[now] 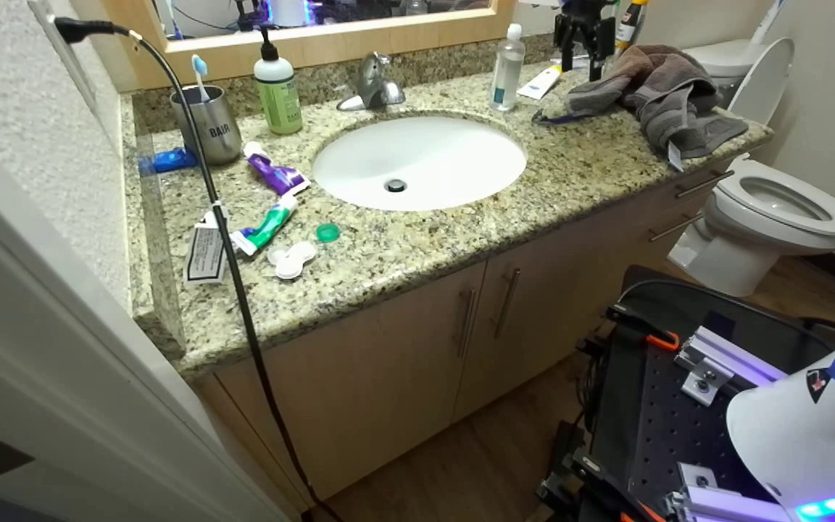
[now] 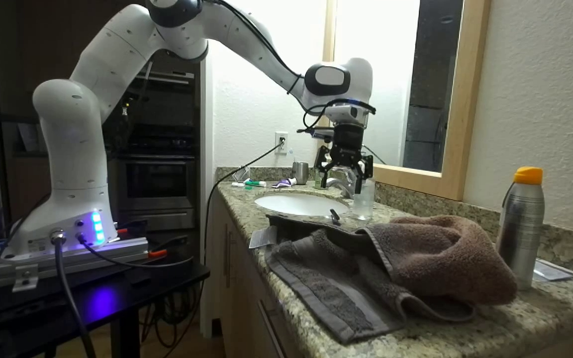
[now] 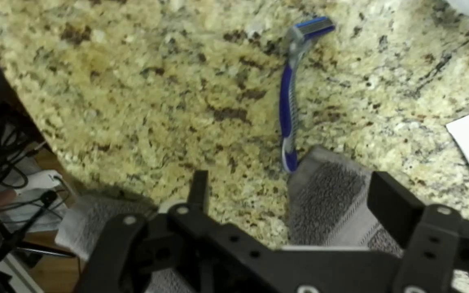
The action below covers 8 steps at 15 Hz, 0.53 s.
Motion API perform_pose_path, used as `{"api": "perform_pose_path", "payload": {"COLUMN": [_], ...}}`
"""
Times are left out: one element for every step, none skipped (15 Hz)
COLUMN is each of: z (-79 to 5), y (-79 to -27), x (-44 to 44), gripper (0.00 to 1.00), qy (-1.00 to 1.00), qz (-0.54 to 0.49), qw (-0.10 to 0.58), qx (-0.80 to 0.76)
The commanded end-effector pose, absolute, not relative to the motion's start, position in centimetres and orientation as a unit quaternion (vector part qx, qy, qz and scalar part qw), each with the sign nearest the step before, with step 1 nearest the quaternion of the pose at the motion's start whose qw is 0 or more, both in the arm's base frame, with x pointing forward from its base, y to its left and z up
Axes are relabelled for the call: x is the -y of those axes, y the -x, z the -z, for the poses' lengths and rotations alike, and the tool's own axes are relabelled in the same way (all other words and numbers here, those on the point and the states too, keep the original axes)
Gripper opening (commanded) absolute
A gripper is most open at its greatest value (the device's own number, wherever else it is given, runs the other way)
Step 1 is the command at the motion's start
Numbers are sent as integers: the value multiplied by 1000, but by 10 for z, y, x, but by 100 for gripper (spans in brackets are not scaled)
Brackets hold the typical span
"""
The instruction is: Remove the shaving stick from the hand basin sink and put it on the base top
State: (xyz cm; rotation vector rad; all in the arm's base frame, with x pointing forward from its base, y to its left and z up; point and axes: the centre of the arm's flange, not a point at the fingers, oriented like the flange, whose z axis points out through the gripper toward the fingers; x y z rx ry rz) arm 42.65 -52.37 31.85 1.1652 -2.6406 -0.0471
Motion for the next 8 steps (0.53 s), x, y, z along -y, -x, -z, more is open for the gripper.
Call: {"api": "perform_pose_path", "payload": {"z": [-383, -401, -393, -404, -411, -414, -417, -422], "y": [-362, -348, -348, -339, -332, -327, -363, -359], "x": [501, 498, 461, 453, 443, 431, 481, 474], "gripper": [100, 100, 100, 100, 100, 100, 100, 100], "qy": [-480, -498, -515, -531, -547, -565, -532, -535], "qz": [11, 4, -5, -12, -21, -25, -13, -14], "qw": [79, 65, 51, 35, 22, 10, 38, 29], "qx": [874, 865, 855, 847, 836, 824, 846, 844]}}
